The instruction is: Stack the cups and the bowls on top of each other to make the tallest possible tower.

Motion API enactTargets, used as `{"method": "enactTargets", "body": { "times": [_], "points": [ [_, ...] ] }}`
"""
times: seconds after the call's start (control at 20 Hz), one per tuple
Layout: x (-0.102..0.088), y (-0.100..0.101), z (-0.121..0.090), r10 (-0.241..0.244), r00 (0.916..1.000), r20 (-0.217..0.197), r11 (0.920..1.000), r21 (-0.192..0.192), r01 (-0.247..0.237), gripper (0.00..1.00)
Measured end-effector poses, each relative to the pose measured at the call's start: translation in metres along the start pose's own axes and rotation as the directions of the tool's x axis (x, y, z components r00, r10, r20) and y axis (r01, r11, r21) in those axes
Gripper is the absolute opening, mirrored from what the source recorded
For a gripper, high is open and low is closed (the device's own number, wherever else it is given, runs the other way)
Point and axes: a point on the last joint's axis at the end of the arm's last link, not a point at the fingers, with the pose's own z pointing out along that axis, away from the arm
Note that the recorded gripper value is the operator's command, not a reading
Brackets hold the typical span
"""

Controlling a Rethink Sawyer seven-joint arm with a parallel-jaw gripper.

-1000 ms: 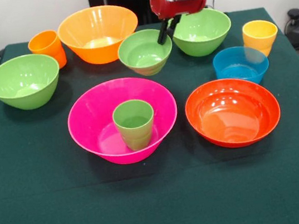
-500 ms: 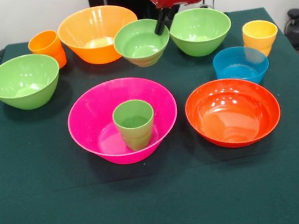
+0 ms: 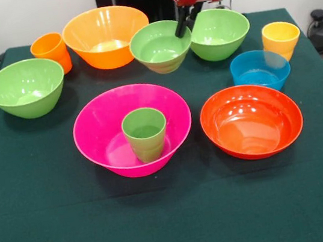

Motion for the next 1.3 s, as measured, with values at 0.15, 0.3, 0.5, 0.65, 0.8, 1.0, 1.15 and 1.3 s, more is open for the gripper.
{"method": "enactTargets", "body": {
  "times": [0.15,0.3,0.5,0.65,0.8,1.0,1.15,1.3],
  "points": [
    [-0.006,0.0,-0.003,-0.002,0.9999,0.01,1.0,0.0,0.002,0.0],
    [-0.013,0.0,-0.006,-0.004,0.9998,0.017,1.0,-0.001,0.004,0.0],
    [-0.021,-0.002,-0.01,-0.002,0.9995,0.031,1.0,-0.002,0.002,0.0],
    [-0.026,-0.006,-0.011,0.004,0.999,0.043,1.0,-0.005,-0.004,0.0],
    [-0.029,-0.009,-0.012,0.009,0.9987,0.05,0.9999,-0.008,-0.008,0.0],
    [-0.033,-0.015,-0.013,0.018,0.998,0.06,0.9998,-0.013,-0.017,0.0],
    [-0.036,-0.02,-0.013,0.025,0.9974,0.067,0.9996,-0.016,-0.024,0.0],
    [-0.038,-0.022,-0.013,0.029,0.9971,0.071,0.9995,-0.018,-0.027,0.0]
  ]
}}
